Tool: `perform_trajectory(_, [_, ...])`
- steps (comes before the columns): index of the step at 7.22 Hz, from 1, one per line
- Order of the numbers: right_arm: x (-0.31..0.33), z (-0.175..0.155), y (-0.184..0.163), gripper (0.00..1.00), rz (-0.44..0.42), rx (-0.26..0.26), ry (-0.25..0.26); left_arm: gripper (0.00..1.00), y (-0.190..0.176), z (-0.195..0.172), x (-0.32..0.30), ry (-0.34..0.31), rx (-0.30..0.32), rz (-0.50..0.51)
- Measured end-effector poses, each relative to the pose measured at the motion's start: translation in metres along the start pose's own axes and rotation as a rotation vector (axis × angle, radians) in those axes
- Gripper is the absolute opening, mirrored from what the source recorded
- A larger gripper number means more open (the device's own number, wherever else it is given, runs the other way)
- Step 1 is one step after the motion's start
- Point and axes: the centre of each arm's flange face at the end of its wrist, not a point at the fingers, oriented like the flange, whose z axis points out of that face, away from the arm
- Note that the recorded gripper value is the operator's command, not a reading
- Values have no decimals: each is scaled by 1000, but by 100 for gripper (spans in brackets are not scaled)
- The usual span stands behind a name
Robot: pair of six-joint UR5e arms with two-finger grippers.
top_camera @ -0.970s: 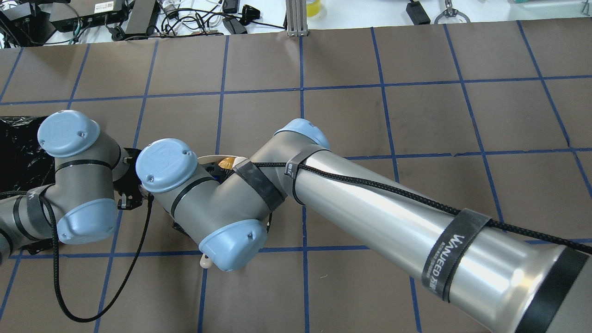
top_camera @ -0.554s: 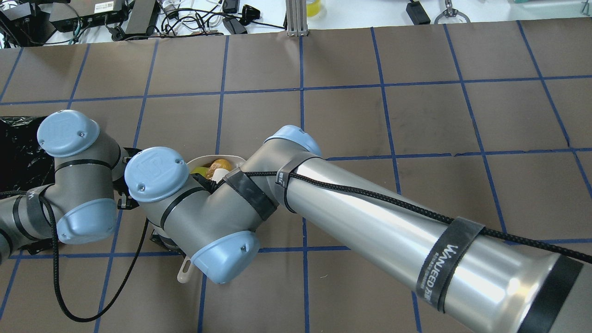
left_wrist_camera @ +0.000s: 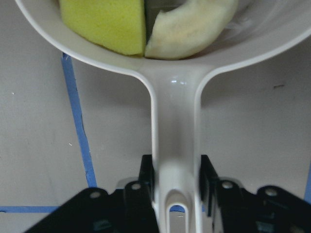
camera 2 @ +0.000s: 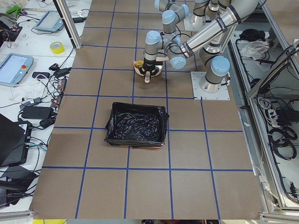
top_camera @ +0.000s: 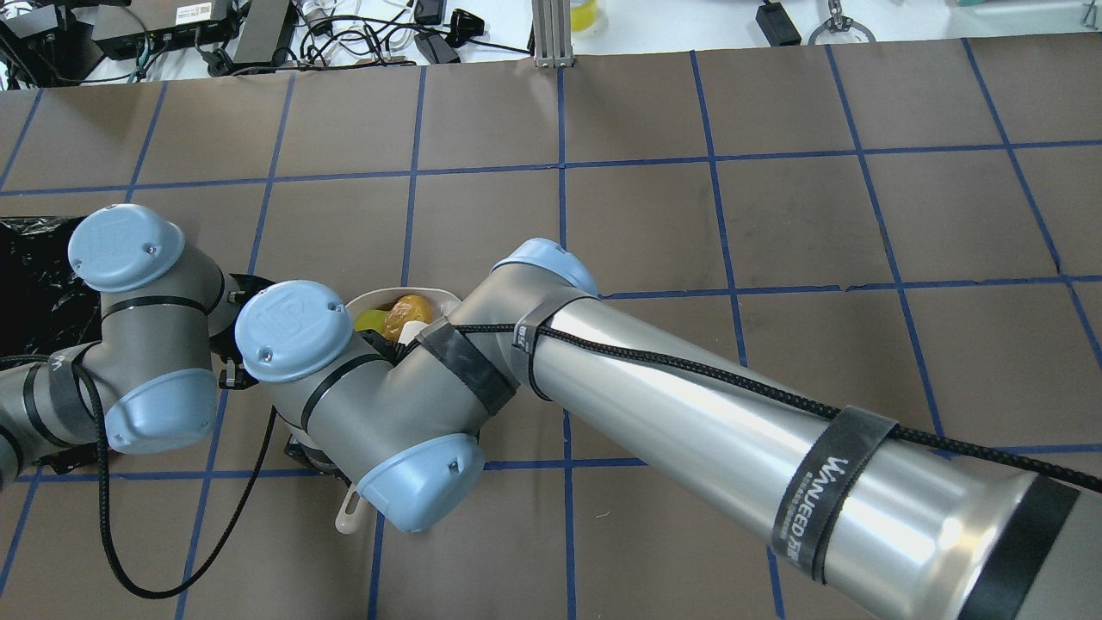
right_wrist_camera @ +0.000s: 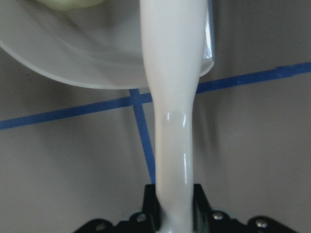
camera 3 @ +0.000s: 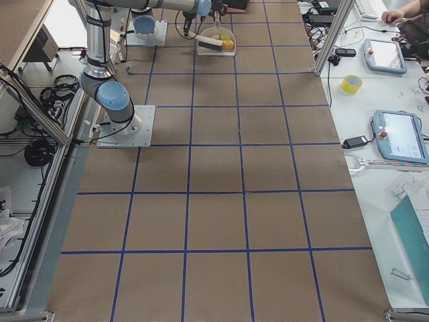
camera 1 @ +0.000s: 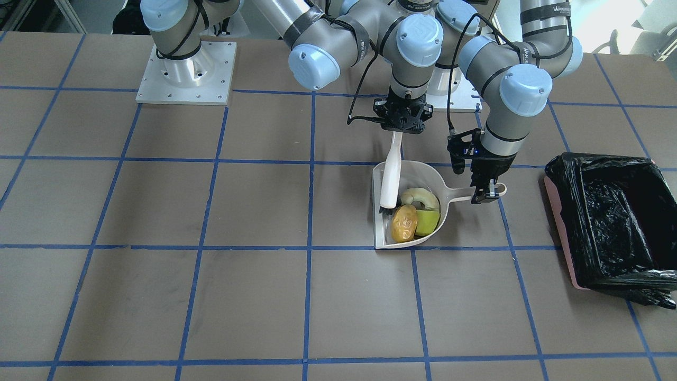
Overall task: Sweep and dump trash into bin
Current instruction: 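Sweep the yellow lump into the dustpan held by the left gripper, then lift dustpan over the black bin with left gripper while right returns brush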
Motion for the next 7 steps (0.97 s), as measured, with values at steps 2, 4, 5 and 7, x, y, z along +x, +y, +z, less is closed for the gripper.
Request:
perform_trajectory(2, [12, 0, -9, 0, 25, 7, 69, 0, 2, -1, -1, -4, 0, -5])
perform_trajectory(4, [27, -9, -33, 0, 52, 46, 106, 0, 4, -4, -3, -23, 36, -17])
perform_trajectory(5, [37, -15, -51, 0, 70, 60, 119, 0, 9, -6, -5, -38, 58, -30])
perform_trajectory(7, [75, -42, -100, 0, 71, 74, 155, 0, 35, -25, -19, -71, 136, -86])
